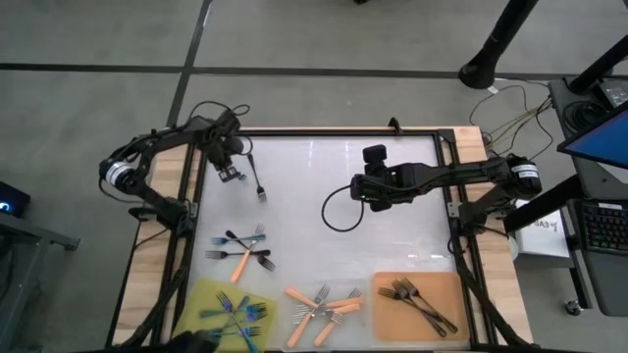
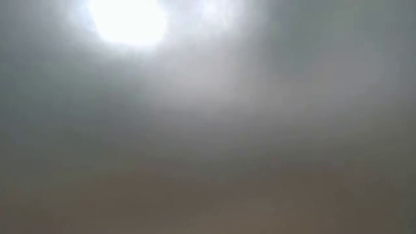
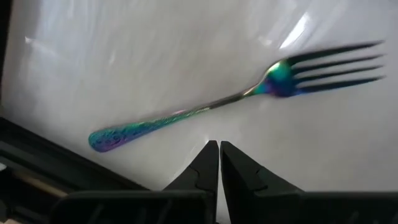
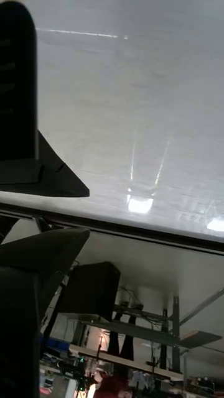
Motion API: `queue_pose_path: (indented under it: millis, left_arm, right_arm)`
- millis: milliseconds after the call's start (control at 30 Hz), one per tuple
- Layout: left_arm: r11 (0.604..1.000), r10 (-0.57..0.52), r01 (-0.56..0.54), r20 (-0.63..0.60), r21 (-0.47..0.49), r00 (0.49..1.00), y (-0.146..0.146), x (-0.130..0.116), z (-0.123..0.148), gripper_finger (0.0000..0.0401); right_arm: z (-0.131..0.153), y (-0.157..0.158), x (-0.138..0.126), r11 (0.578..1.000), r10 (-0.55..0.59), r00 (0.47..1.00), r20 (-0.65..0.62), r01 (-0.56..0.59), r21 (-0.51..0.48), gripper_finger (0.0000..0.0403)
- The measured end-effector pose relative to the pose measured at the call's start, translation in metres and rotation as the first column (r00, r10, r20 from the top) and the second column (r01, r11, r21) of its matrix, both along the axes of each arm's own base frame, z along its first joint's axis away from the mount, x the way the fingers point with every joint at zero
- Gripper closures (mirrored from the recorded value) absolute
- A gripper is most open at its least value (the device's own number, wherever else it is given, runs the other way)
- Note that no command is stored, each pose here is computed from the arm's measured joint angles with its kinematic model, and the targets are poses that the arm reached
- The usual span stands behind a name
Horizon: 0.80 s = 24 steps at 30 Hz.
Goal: Sort silverware by color (type)
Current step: Put the blue fork into the yellow bin
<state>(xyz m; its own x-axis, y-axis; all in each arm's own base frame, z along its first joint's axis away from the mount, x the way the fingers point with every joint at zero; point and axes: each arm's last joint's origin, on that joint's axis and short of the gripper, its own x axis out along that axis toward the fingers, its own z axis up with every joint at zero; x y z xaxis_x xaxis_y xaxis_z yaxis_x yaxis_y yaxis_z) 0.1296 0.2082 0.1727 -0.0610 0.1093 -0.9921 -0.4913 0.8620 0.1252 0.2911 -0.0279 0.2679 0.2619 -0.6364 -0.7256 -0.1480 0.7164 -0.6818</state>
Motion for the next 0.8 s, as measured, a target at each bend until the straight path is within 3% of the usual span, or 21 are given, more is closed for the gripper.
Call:
queue_pose_path:
  millis: [233, 500, 800]
  left_arm:
    - [1.000, -0.012, 0.007, 0.219, 0.025, 0.976, -0.011, -0.001, 0.014, 0.0401]
    - [0.995, -0.099, 0.087, 0.257, 0.058, 0.961, -0.019, -0.003, 0.000, 0.0401]
    - [0.996, 0.087, -0.080, 0.228, -0.040, 0.970, -0.017, -0.002, -0.014, 0.0401]
  right_arm:
    - [0.000, 0.000, 0.000, 1.000, 0.000, 1.000, 0.000, 0.000, 0.000, 0.0321]
    - [0.000, 0.000, 0.000, 1.000, 0.000, 1.000, 0.000, 0.000, 0.000, 0.0321]
    - [0.000, 0.000, 0.000, 1.000, 0.000, 1.000, 0.001, 0.000, 0.000, 0.0321]
